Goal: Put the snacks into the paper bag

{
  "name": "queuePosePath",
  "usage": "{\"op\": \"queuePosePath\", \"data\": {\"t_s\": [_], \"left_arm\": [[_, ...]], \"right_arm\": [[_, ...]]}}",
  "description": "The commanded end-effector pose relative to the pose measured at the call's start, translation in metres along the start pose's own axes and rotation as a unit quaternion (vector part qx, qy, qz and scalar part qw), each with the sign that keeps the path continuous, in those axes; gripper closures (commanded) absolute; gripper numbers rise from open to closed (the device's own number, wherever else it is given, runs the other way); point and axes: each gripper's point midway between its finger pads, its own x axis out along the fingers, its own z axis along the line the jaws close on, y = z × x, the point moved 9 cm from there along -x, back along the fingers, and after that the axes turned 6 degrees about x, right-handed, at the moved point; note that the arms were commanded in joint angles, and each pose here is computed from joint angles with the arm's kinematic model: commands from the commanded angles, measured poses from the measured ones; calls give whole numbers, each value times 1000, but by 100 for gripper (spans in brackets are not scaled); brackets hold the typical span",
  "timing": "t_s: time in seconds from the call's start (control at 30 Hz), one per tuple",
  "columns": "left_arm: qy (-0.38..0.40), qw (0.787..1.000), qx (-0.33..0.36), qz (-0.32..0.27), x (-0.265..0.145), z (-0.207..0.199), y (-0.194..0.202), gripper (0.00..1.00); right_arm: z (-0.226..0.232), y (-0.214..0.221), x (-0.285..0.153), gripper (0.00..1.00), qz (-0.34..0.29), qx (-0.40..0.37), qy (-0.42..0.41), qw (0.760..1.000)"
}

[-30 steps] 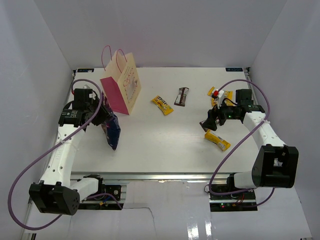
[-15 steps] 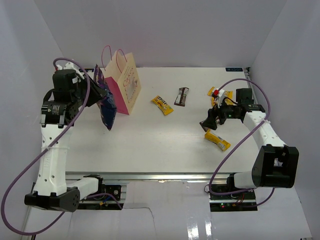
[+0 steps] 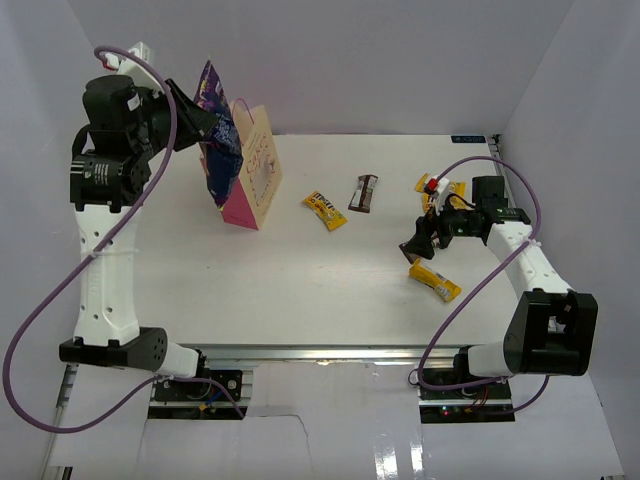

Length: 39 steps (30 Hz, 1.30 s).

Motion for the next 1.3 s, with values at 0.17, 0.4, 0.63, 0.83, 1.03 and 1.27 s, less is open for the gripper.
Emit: {"op": "queuePosePath", "data": {"t_s": [0.17, 0.4, 0.63, 0.83, 1.03, 1.27], "left_arm": [[102, 984, 62, -132, 14, -27, -61, 100], [110, 981, 72, -140, 46, -23, -69, 100], [124, 975, 87, -160, 53, -26, -77, 100], [134, 971, 102, -169, 67, -21, -75, 100], [117, 973, 105, -167, 92, -3, -70, 100], [111, 978, 92, -151, 122, 20, -62, 100]], "right_arm": [[-3, -13, -1, 8, -16, -15, 2, 1000], [-5, -14, -1, 7, -15, -17, 4, 1000], [-6, -10, 2, 7, -14, -8, -4, 1000], [-6, -10, 3, 7, -16, -6, -6, 1000], [-5, -8, 3, 7, -15, -5, -7, 1000], [-4, -7, 4, 7, -16, -2, -9, 1000]]}}
